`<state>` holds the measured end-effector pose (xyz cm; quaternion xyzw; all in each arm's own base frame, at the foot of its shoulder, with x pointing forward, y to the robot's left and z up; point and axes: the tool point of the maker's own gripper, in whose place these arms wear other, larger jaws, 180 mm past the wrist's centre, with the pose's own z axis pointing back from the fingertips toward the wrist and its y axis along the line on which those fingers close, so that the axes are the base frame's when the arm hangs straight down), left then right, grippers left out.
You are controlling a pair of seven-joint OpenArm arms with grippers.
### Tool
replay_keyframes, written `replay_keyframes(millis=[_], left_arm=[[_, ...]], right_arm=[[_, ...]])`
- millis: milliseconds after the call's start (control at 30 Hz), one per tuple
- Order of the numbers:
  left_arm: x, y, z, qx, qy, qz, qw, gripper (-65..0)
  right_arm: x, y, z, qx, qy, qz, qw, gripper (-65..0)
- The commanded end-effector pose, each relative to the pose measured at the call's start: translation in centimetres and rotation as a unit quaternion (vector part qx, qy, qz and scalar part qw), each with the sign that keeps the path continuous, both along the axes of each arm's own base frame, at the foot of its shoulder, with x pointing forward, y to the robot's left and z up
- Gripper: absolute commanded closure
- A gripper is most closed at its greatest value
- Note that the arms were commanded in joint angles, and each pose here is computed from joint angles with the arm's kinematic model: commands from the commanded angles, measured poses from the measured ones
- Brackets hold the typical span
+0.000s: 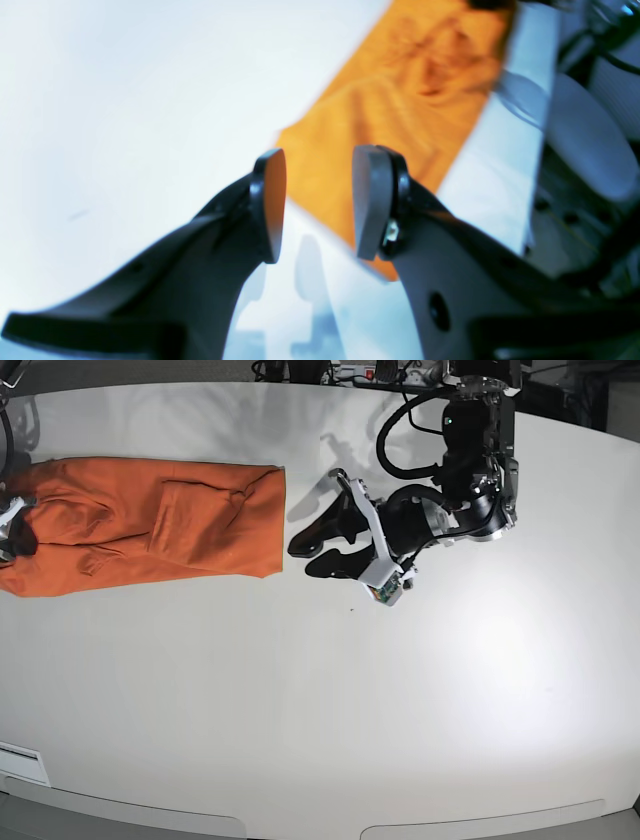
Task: Fold the T-shirt properly
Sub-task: 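Lift the strip's other end with the right gripper and fold it over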
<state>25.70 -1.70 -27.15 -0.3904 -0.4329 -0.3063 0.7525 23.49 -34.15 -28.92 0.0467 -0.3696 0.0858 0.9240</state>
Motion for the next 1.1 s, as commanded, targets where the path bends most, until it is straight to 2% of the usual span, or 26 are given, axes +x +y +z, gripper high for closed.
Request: replay_keyframes(millis=[0,100,200,367,467,533,800,1067], left_arm=[[0.7,0.4,1.6,-0.019,-0.022,0.010,1.000,-24.1],[1.6,2.6,1.2,-0.009,-0.011,0.047,0.999,-24.1],[1.2,3.7,0.3,0.006,-0.001,0.053,0.999,-24.1],[-0.2,4.1,-1.0,0.013,0.022,0.049,0.998,-24.1],[-0.9,4.1,-1.6,0.013,0.035,0.049,0.998,-24.1],[-1.3,4.1,-1.9,0.012,0.041,0.048,0.998,-24.1],[-1.4,4.0,-1.7,0.003,0.043,0.046,0.998,-24.1],[-1.4,3.9,-1.7,0.003,0.043,0.046,0.998,-24.1]], right_arm=[[0.8,0.2,2.3,-0.016,-0.033,0.010,0.9993,0.0],[0.6,1.7,4.0,-0.039,-0.047,0.026,0.9978,0.0],[0.4,4.2,5.9,-0.044,-0.073,0.057,0.9947,0.0],[-0.1,10.5,9.1,0.016,-0.139,0.133,0.9811,0.0],[-0.9,14.1,10.6,0.080,-0.182,0.173,0.9647,0.0],[-1.4,15.7,11.1,0.105,-0.202,0.189,0.9553,0.0],[-2.0,21.6,9.3,0.198,-0.189,0.225,0.9351,0.0],[-1.0,26.9,6.2,0.215,-0.164,0.240,0.9323,0.0]])
